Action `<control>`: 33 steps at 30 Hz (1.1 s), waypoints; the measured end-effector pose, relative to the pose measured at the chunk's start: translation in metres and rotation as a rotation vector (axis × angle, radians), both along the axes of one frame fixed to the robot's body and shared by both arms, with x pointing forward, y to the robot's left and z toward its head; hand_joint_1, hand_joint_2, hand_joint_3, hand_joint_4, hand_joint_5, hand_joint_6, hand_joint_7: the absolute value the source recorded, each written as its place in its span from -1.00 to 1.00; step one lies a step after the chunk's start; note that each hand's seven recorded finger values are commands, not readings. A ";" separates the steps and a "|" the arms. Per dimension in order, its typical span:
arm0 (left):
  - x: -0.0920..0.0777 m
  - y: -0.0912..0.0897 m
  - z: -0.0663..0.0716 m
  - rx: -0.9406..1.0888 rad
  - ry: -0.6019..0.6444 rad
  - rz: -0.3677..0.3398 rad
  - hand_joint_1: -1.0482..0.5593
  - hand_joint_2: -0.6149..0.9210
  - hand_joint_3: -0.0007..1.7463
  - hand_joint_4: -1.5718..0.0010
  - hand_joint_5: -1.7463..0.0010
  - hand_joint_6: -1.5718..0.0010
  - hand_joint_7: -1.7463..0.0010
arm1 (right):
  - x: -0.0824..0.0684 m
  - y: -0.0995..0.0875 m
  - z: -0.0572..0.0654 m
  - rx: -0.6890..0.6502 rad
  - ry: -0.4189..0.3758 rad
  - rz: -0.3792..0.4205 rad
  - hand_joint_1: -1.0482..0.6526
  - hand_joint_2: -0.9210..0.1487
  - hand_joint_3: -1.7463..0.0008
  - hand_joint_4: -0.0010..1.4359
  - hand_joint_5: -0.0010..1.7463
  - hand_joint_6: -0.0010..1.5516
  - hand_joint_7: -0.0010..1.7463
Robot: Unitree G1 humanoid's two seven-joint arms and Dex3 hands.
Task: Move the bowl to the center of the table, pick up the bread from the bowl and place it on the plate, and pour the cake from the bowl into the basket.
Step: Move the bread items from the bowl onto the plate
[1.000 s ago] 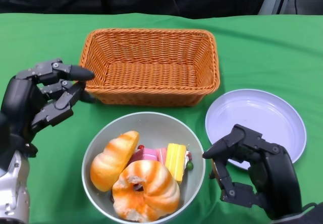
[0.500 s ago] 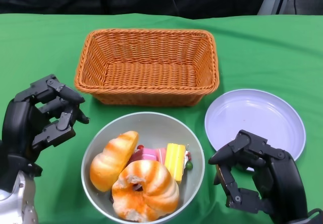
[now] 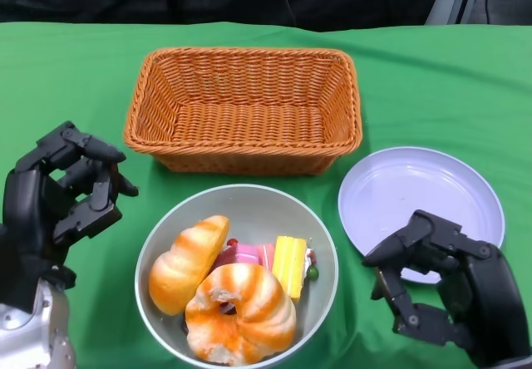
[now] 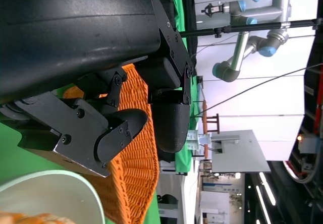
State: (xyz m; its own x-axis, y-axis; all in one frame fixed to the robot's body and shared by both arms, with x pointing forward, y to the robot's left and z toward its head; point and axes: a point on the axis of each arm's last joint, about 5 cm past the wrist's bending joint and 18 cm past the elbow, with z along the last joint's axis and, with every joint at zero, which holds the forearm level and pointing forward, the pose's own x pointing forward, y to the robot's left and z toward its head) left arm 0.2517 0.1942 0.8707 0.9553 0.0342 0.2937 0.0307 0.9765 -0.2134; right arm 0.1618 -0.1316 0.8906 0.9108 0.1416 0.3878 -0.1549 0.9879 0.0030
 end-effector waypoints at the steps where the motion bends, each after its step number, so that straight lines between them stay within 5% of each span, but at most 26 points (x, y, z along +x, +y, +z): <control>1: 0.001 0.000 0.000 0.002 -0.003 0.004 0.20 0.42 0.36 -0.05 -0.80 -0.04 -0.51 | 0.000 -0.001 0.001 -0.007 -0.008 -0.002 0.08 -0.42 0.00 0.14 0.66 0.05 0.17; 5: 0.001 -0.001 -0.001 0.002 -0.002 0.017 0.20 0.40 0.39 -0.06 -0.79 -0.05 -0.52 | 0.000 -0.006 0.005 -0.041 -0.027 -0.003 -0.01 -0.64 0.37 0.15 0.56 0.09 0.02; 15: 0.000 -0.002 -0.002 -0.001 -0.004 0.025 0.22 0.38 0.42 -0.05 -0.79 -0.03 -0.52 | 0.004 -0.007 0.022 -0.158 -0.043 0.084 -0.11 -0.98 0.86 -0.07 0.35 -0.10 -0.24; 25: 0.000 -0.004 -0.003 -0.001 -0.010 0.025 0.19 0.38 0.39 -0.05 -0.78 -0.05 -0.50 | 0.013 -0.008 0.056 -0.391 -0.173 0.138 -0.36 -0.99 1.00 -0.02 -0.34 -0.03 -0.82; 33: 0.000 -0.006 -0.003 0.001 -0.015 0.024 0.22 0.38 0.41 -0.05 -0.78 -0.04 -0.49 | 0.018 0.004 0.075 -0.582 -0.292 0.099 -0.54 -1.00 0.95 -0.14 -0.41 -0.11 -0.97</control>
State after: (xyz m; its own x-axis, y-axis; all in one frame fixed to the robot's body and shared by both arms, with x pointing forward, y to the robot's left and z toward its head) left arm 0.2514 0.1879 0.8681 0.9498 0.0572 0.3077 0.0100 0.9771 -0.2126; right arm 0.1793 -0.1272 0.9660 0.7514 0.4807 0.4519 -0.1587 0.7965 -0.5834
